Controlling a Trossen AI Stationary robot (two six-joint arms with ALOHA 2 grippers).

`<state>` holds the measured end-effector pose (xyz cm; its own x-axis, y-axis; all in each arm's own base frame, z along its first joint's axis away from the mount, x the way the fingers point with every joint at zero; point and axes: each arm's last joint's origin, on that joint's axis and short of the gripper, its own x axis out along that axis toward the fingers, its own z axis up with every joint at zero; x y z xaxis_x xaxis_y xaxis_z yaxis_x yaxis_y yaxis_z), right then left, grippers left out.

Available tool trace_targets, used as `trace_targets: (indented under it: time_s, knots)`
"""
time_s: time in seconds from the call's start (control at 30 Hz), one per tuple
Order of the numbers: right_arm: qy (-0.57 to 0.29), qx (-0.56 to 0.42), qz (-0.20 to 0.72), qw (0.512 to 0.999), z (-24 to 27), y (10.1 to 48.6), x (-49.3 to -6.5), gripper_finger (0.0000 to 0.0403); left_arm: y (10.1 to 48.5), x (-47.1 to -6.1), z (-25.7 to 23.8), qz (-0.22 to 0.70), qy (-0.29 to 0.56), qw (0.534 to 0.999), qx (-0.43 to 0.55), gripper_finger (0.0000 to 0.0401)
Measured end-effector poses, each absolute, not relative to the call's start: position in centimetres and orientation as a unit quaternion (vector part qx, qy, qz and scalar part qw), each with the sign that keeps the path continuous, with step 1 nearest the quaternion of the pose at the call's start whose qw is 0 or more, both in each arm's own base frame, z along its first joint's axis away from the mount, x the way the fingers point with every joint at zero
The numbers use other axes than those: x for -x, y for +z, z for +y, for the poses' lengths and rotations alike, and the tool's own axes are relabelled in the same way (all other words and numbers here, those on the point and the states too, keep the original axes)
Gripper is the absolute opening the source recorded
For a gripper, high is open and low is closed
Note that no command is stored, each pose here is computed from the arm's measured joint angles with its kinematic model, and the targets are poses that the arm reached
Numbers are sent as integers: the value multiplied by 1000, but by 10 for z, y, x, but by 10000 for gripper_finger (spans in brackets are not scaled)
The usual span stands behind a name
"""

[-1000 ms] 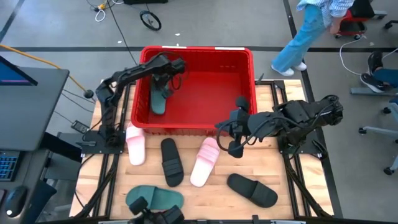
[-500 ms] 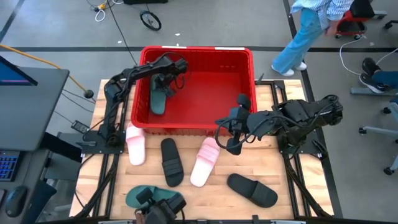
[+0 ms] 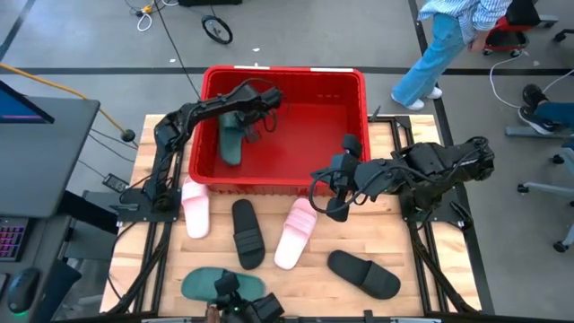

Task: Pick and place slides into bin
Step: Put the right green slipper into the red bin

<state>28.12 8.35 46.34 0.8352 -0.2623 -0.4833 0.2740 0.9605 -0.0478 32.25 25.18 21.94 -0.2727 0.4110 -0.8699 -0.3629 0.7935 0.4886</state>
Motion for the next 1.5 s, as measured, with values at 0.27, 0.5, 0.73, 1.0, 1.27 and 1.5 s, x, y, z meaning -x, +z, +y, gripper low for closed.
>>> trace_targets:
  time_s: [0.27, 0.5, 0.73, 1.0, 1.27, 1.5]
  knots:
    - [-141, -10, 256, 956, 83, 462, -280, 6, 245, -318, 243, 763, 311, 565, -44, 22]
    - [-142, -3, 270, 952, 83, 460, -279, 10, 242, -311, 238, 795, 275, 539, -36, 73]
    - [-148, -15, 284, 947, 83, 457, -276, 8, 241, -312, 237, 790, 276, 547, -20, 136]
    - [-148, -15, 290, 945, 83, 456, -275, 10, 241, -313, 238, 786, 281, 550, -20, 191]
    - [-148, -15, 291, 945, 83, 456, -275, 9, 228, -311, 234, 792, 288, 538, -9, 203]
    - [-148, -15, 291, 945, 83, 456, -275, 9, 208, -305, 239, 797, 296, 526, -28, 195]
